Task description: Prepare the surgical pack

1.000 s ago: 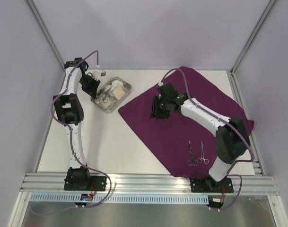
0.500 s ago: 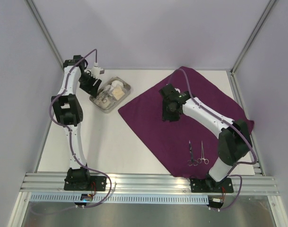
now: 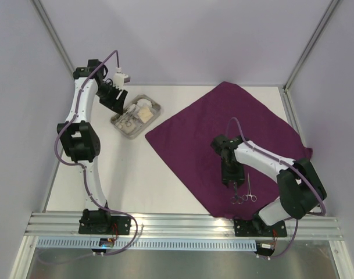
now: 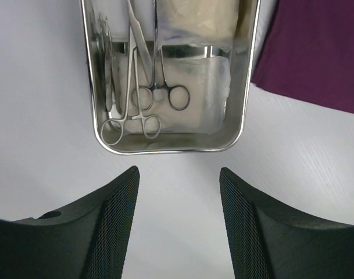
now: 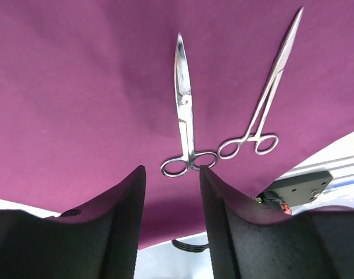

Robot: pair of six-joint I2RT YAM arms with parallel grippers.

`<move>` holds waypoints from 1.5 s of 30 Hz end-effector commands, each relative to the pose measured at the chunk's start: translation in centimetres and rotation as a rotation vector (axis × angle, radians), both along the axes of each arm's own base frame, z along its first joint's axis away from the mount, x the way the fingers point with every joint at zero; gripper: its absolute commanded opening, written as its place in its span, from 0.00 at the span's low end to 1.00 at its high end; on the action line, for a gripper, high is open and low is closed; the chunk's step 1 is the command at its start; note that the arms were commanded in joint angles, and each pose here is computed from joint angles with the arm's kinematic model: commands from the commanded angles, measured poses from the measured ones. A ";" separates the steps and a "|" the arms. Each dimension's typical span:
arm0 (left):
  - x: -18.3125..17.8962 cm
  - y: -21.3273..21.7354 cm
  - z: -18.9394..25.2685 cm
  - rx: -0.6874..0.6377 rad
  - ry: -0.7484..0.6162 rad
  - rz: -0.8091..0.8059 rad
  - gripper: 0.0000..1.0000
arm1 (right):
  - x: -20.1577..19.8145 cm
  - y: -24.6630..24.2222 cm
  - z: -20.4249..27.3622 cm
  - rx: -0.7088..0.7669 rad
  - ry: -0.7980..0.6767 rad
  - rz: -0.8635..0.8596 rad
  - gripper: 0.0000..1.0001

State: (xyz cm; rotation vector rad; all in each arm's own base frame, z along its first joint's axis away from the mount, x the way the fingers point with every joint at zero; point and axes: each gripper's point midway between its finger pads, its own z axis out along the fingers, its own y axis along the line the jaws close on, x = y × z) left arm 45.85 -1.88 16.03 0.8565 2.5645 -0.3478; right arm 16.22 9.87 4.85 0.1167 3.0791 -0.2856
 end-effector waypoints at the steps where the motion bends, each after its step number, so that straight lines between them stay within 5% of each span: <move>1: -1.7 -1.8 2.4 -0.085 0.014 0.022 0.66 | 0.2 0.4 -1.1 0.036 -0.004 -0.042 0.44; 16: -4.1 -3.2 2.6 -0.127 0.065 0.008 0.66 | 2.0 -0.8 -4.0 0.025 0.036 -0.047 0.34; 24: -4.1 -3.2 2.8 -0.125 0.059 0.008 0.66 | 1.6 -1.9 -1.6 0.011 0.020 -0.075 0.35; 38: -4.4 -3.2 2.7 -0.119 0.068 0.002 0.65 | 0.7 -1.8 -6.2 0.053 0.118 -0.076 0.34; 45: -4.5 -3.3 2.9 -0.127 0.068 -0.001 0.65 | 0.7 -1.5 -6.0 0.086 0.095 -0.065 0.10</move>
